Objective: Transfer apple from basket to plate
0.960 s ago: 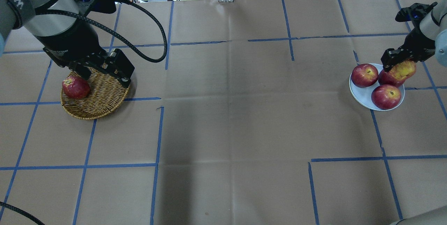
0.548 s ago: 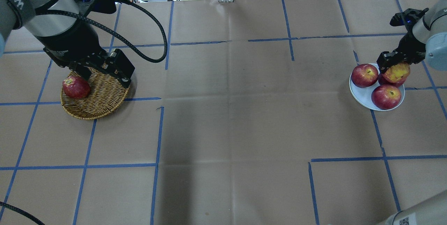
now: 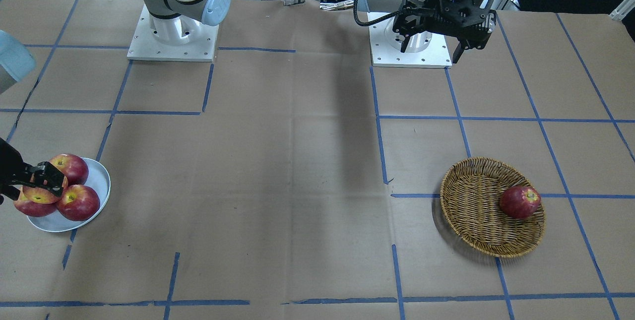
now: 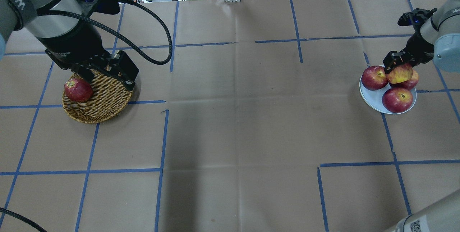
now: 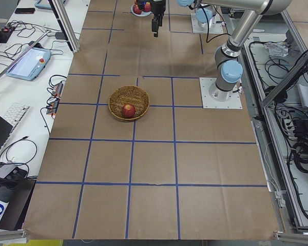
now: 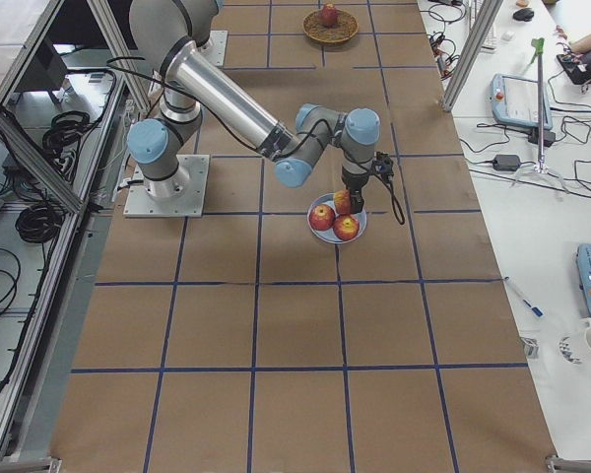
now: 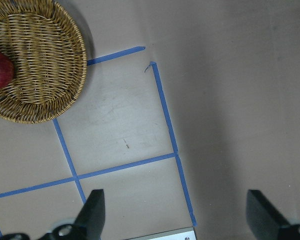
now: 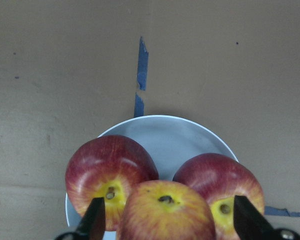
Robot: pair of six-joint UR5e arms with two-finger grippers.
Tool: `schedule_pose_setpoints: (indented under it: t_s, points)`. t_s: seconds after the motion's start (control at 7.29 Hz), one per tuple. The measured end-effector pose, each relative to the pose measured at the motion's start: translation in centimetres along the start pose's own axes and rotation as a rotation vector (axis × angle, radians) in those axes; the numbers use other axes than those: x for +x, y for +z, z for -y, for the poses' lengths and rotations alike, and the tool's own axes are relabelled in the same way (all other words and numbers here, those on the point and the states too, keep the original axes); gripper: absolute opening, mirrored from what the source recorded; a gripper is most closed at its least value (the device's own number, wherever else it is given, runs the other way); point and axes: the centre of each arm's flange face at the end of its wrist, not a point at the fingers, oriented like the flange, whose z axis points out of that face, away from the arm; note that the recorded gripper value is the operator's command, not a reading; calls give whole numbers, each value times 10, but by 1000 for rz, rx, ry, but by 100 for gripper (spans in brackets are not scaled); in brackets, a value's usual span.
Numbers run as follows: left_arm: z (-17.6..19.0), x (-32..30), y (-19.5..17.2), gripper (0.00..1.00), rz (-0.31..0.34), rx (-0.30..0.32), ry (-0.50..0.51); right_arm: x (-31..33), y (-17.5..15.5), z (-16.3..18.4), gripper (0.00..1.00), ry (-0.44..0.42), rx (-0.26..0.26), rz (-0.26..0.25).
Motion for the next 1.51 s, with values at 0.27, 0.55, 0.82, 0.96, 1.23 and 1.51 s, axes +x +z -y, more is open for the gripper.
schedule_pose_setpoints:
  t_s: [0.27, 0.55, 0.82, 0.96, 1.23, 1.51]
  points:
    - [0, 0, 0, 99, -1, 0, 0, -8, -32, 9, 100, -16, 6, -3]
    - [0, 0, 0, 99, -1, 0, 0, -50, -92, -2, 100, -48, -25, 17]
    - [0, 0, 0, 99, -1, 0, 1, -116, -140, -23, 100, -46, -63, 38]
    - [0, 0, 0, 99, -2, -1, 1, -154, -157, -35, 100, -23, -79, 42]
    - [0, 0, 1, 99, -3, -2, 1, -223, -176, -61, 100, 12, -99, 38]
    - [0, 0, 1, 99, -3, -2, 1, -258, -181, -81, 100, 28, -103, 30]
